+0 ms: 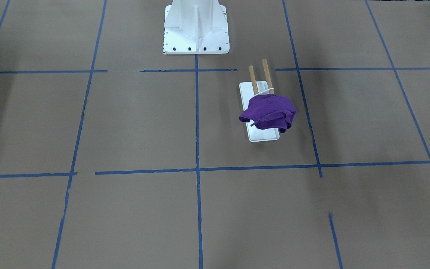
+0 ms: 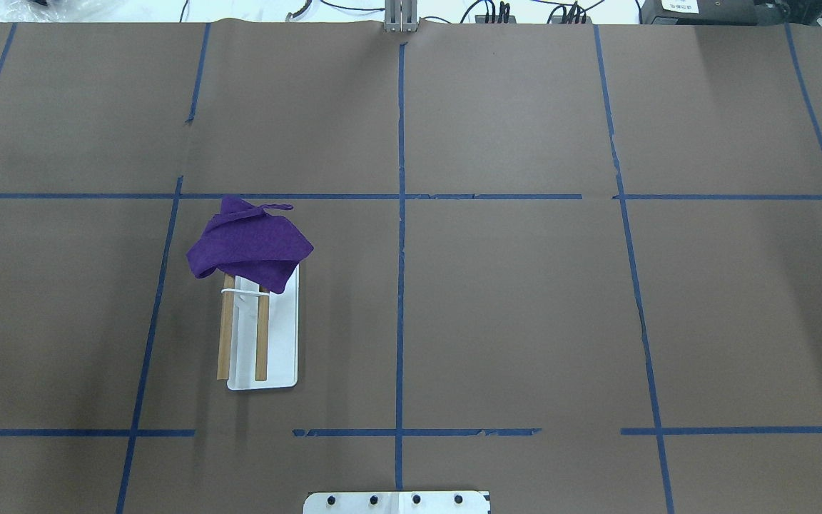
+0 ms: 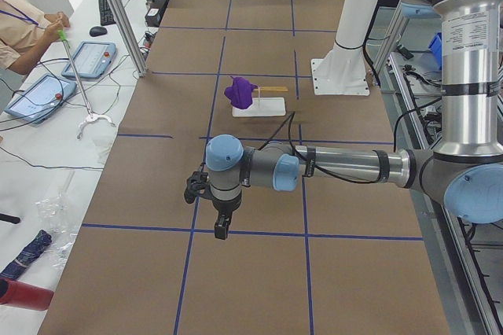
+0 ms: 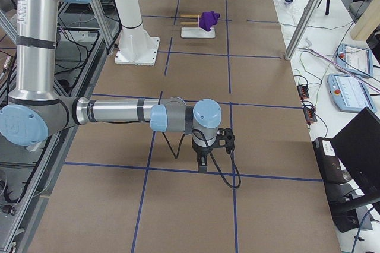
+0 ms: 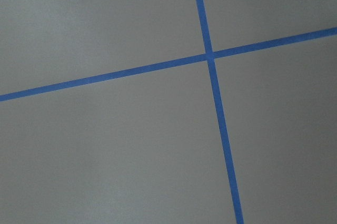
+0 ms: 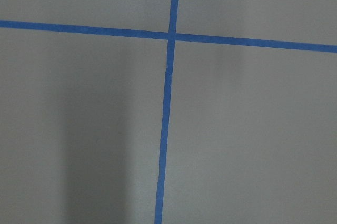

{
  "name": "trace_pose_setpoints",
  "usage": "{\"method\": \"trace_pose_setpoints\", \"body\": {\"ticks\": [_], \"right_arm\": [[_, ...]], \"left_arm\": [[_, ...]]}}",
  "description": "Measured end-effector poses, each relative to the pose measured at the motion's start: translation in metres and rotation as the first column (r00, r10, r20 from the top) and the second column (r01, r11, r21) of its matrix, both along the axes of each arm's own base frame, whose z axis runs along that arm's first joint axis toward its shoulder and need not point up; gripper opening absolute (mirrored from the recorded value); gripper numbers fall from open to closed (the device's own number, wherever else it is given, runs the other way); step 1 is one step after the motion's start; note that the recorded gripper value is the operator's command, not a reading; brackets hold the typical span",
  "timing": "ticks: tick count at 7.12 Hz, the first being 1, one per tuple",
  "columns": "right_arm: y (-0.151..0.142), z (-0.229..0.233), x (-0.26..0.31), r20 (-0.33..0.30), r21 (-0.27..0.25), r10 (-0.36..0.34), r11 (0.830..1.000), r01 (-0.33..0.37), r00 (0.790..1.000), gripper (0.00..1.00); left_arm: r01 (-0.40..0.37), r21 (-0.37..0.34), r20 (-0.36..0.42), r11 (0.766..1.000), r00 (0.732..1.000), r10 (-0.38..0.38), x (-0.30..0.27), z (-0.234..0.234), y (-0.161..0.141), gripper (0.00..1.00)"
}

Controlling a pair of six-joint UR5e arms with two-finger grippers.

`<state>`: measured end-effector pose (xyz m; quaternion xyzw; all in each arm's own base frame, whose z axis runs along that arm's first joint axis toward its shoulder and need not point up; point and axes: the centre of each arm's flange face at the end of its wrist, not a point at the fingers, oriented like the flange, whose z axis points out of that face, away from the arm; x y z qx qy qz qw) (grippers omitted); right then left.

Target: Hang towel on rack

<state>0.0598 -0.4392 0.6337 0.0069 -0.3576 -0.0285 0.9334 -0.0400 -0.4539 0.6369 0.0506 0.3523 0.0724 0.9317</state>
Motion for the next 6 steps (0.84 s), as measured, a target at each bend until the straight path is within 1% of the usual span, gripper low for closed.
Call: {"method": "trace_pose_setpoints", "body": {"ticks": [1, 2, 6], "right_arm": [[0.0, -0.0001, 0.0, 0.0, 0.0, 0.0, 1.0, 0.0, 1.0, 1.0], [-0.0003, -0.0006, 0.0, 0.0, 0.002, -0.001, 1.0, 0.001, 1.0, 1.0], [-0.0009, -0.0015, -0.0006, 0.0, 0.006, -0.002, 1.0, 0.002, 1.0, 1.0]], "left_arm": [[-0.002, -0.006, -0.031, 1.0, 1.0, 0.002, 0.0023, -0.001, 0.0004, 1.0], [-0.003, -0.009, -0.041, 1.0, 0.999, 0.002, 0.0034, -0.0017, 0.0002, 1.0], [-0.003, -0.01, -0.046, 1.0, 0.999, 0.002, 0.004, -0.0026, -0.0002, 1.0]]}}
